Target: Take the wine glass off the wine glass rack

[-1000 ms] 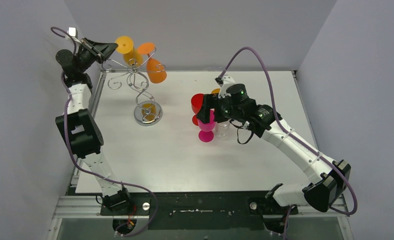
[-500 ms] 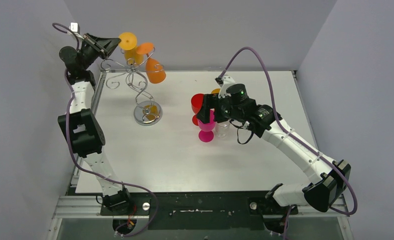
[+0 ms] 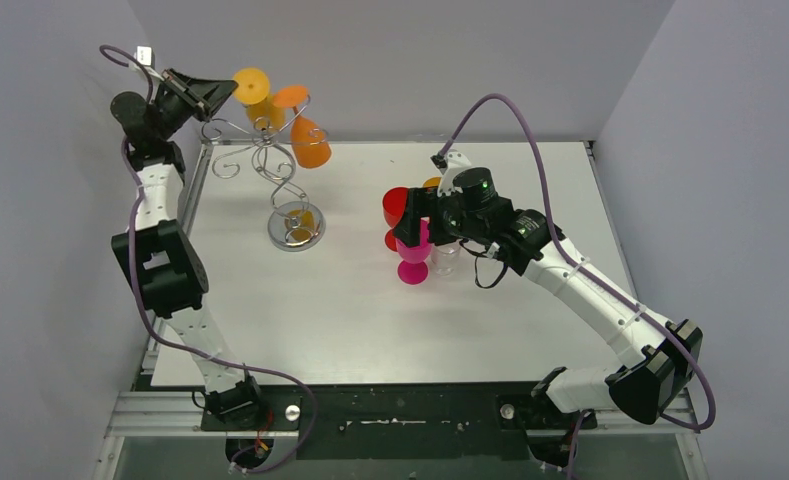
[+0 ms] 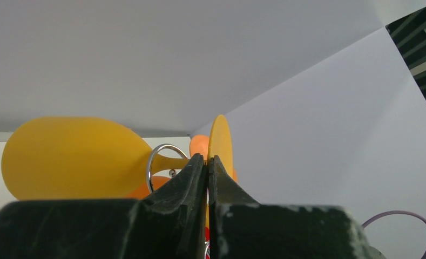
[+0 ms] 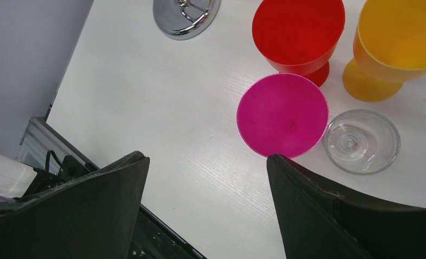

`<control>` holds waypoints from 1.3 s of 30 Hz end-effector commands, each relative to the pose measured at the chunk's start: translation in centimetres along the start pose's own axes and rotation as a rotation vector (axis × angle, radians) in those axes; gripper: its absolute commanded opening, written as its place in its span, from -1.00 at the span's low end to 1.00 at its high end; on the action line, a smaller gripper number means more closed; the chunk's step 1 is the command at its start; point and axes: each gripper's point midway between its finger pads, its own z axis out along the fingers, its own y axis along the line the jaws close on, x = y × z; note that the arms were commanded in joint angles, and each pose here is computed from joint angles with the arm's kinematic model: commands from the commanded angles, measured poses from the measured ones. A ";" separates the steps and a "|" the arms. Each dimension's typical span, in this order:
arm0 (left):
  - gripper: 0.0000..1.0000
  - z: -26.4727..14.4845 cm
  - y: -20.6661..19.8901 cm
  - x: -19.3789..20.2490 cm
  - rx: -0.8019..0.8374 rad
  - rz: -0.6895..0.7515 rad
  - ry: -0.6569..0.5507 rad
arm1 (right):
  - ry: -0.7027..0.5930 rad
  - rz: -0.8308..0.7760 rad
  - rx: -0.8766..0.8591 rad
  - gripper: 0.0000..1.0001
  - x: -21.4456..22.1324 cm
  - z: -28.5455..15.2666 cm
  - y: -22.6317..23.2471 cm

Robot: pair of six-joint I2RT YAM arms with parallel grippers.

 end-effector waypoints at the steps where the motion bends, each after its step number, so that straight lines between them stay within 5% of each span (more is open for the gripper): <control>1: -1.00 -1.2 -3.6 0.4 0.040 0.070 0.042 | -0.031 0.007 -0.022 0.66 -0.5 -0.1 0.6; 39: -1.00 -2.9 -4.2 0.9 0.038 0.081 0.098 | -0.023 0.015 -0.028 0.67 -0.2 0.0 1.1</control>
